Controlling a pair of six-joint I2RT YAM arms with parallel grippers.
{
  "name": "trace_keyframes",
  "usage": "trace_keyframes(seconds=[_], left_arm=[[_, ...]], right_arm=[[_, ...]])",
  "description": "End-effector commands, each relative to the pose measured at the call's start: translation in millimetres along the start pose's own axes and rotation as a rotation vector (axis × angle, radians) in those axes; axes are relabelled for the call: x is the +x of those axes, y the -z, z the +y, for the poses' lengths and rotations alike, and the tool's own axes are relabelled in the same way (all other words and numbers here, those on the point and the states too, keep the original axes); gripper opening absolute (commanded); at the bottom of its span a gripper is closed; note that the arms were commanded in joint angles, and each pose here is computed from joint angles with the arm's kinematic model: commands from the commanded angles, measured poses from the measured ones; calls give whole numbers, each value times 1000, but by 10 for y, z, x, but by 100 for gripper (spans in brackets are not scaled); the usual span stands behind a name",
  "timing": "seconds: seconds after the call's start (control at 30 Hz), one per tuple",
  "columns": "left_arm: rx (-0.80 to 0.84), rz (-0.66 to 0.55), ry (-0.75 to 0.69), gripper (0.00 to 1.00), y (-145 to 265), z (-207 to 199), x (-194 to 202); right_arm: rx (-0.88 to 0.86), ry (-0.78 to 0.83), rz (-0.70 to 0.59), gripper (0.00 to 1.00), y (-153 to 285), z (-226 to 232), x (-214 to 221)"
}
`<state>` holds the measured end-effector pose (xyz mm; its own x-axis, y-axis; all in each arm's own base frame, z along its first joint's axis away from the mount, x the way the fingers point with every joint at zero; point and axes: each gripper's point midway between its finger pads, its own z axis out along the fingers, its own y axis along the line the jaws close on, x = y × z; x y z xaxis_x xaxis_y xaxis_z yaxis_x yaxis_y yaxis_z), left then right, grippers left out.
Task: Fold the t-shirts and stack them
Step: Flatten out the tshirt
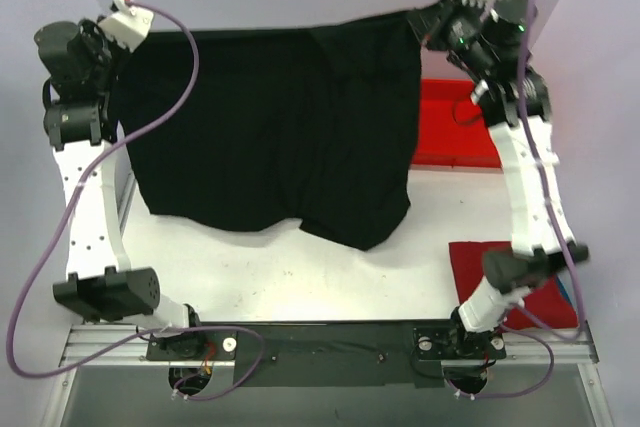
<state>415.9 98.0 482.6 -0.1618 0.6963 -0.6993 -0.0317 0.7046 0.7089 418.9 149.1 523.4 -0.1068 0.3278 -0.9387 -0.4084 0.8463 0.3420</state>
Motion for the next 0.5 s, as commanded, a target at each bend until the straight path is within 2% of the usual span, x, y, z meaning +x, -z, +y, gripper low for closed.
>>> trace_keyframes(seconds=[0.0,0.1,0.13,0.23,0.37,0.4,0.43,0.47], left_arm=[[-389,-134,12,0,-204,1008,-463],[-417,-179,8,0,-341,1157,-626],[-454,-198,-3,0,-350,1278,-715],[-518,-214,-10,0,-420,1468,-789],[-498,-223,-46,0,-479,1490,-799],[-475,-225,-62,0,-449,1455,-822],[-442,-200,-70,0,-521,1371,-722],[-420,-206,-87,0,-438,1347,-759]], right_arm=[[-91,-142,-345,0,-499,8,-953],[-150,-206,-459,0,-709,39,-1196],[-163,-225,-524,0,-685,47,-1333],[-167,-226,-595,0,-665,-8,-1462],[-178,-149,-575,0,-452,57,-1536],[-167,-139,-531,0,-502,5,-1401],[-173,-96,-535,0,-316,100,-1476],[-166,-84,-469,0,-389,39,-1262]])
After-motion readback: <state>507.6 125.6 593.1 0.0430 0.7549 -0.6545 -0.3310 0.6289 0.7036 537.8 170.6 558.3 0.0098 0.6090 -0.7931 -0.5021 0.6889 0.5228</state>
